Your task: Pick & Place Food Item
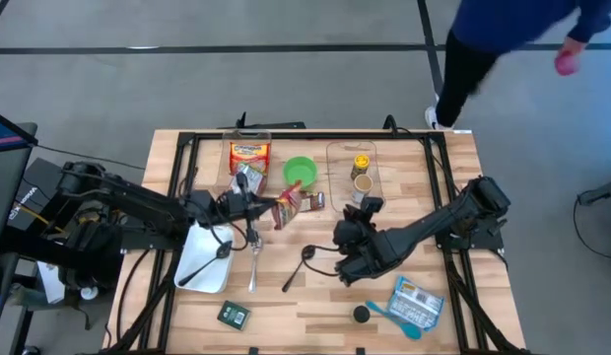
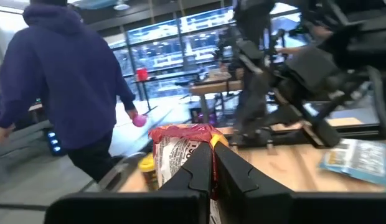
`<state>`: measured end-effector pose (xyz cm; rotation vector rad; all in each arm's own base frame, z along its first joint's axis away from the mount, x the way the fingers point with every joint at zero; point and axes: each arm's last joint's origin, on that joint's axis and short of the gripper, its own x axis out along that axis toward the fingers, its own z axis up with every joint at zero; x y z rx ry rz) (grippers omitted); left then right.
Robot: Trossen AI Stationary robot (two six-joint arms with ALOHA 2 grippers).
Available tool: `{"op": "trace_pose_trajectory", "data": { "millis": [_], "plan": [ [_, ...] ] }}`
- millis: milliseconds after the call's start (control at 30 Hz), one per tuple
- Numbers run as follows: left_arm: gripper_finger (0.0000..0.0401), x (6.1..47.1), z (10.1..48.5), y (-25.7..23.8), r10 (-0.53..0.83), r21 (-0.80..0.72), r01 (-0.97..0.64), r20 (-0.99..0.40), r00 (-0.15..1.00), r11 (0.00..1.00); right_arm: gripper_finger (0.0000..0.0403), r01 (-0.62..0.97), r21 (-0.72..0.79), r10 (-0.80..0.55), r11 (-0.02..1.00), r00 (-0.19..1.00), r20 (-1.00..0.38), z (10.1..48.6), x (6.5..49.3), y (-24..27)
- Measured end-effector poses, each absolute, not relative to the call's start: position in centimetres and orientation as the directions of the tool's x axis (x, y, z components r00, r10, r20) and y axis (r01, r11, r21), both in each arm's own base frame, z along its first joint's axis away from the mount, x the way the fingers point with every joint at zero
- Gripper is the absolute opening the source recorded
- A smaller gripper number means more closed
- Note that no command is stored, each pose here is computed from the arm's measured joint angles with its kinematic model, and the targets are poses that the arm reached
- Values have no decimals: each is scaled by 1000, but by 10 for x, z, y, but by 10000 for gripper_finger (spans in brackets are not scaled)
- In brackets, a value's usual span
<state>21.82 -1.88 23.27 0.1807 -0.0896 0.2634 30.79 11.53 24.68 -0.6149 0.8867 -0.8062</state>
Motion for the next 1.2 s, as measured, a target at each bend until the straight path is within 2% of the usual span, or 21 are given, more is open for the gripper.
{"op": "trace_pose_trajectory", "data": {
  "millis": [300,600,867,1200],
  "plan": [
    [1,194,248,11,376,179,-385,82,923,906,4,368,-750,-828,549,361,-429,247,311,106],
    [1,179,250,36,500,321,-484,36,865,814,3,391,-739,-831,549,352,-431,247,315,101],
    [1,174,240,57,469,361,-418,-62,881,833,1,392,-738,-830,550,353,-432,247,315,101],
    [1,164,233,79,479,310,-421,-140,866,852,1,394,-735,-829,551,354,-432,247,315,101]
  ]
}}
